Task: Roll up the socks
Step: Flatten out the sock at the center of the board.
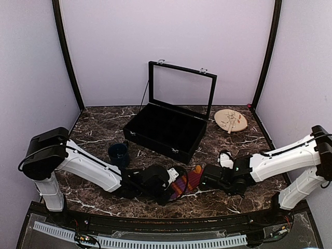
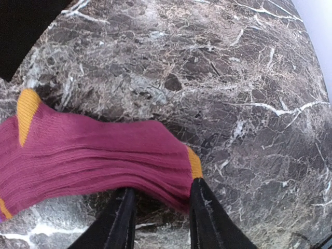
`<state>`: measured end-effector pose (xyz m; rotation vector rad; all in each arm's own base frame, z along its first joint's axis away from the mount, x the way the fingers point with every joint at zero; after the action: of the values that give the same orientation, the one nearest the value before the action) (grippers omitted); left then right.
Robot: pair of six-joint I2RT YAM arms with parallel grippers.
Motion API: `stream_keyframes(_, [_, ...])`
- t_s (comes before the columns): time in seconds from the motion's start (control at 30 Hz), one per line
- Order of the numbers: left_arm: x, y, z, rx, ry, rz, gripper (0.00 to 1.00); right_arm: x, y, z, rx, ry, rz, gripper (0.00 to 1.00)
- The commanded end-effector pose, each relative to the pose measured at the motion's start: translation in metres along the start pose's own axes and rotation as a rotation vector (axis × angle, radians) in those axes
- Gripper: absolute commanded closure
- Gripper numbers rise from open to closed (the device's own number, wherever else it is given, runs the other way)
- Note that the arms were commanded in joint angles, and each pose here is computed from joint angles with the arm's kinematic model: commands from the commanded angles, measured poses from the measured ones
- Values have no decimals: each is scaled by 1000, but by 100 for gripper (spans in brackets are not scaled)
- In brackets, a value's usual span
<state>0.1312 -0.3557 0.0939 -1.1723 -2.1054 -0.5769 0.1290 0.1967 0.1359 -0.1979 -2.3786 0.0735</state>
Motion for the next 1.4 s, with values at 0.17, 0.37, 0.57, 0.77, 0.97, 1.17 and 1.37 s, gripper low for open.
stream_keyframes(0.17, [16,23,11,39,96,-93,79,-3,-8,-1,5,4,34,57])
stream_keyframes(0.37, [25,33,19,75,123,-112,78,-1,-14,0,-9,4,42,54])
stream_keyframes(0.57, [43,35,3,101,78,-124,63,4,-8,-8,-23,-6,20,53])
stream_keyframes(0.77, [75,38,-34,111,-35,-117,50,11,5,-23,-23,-42,-27,51])
stream_keyframes(0.97, [100,52,-44,133,-84,-220,42,11,16,-28,-17,-50,-42,51])
stream_keyframes(1.17, [97,86,-19,208,-80,-355,52,14,18,-32,-35,-66,-70,51])
stream_keyframes(1.37, [84,123,6,287,-113,-498,55,17,17,-35,-39,-74,-87,51])
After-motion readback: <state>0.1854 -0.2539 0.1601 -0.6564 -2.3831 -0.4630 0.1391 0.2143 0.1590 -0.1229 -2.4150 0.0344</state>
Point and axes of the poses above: each gripper's point midway between its finger pads, its own x axis back along the fingers, its own y axis along the line the jaws close on, z = x × y, the point moved 10 cm from there along x, back along the fingers, and after that the axes turned 6 degrees about -x, right-handed, at the moved point
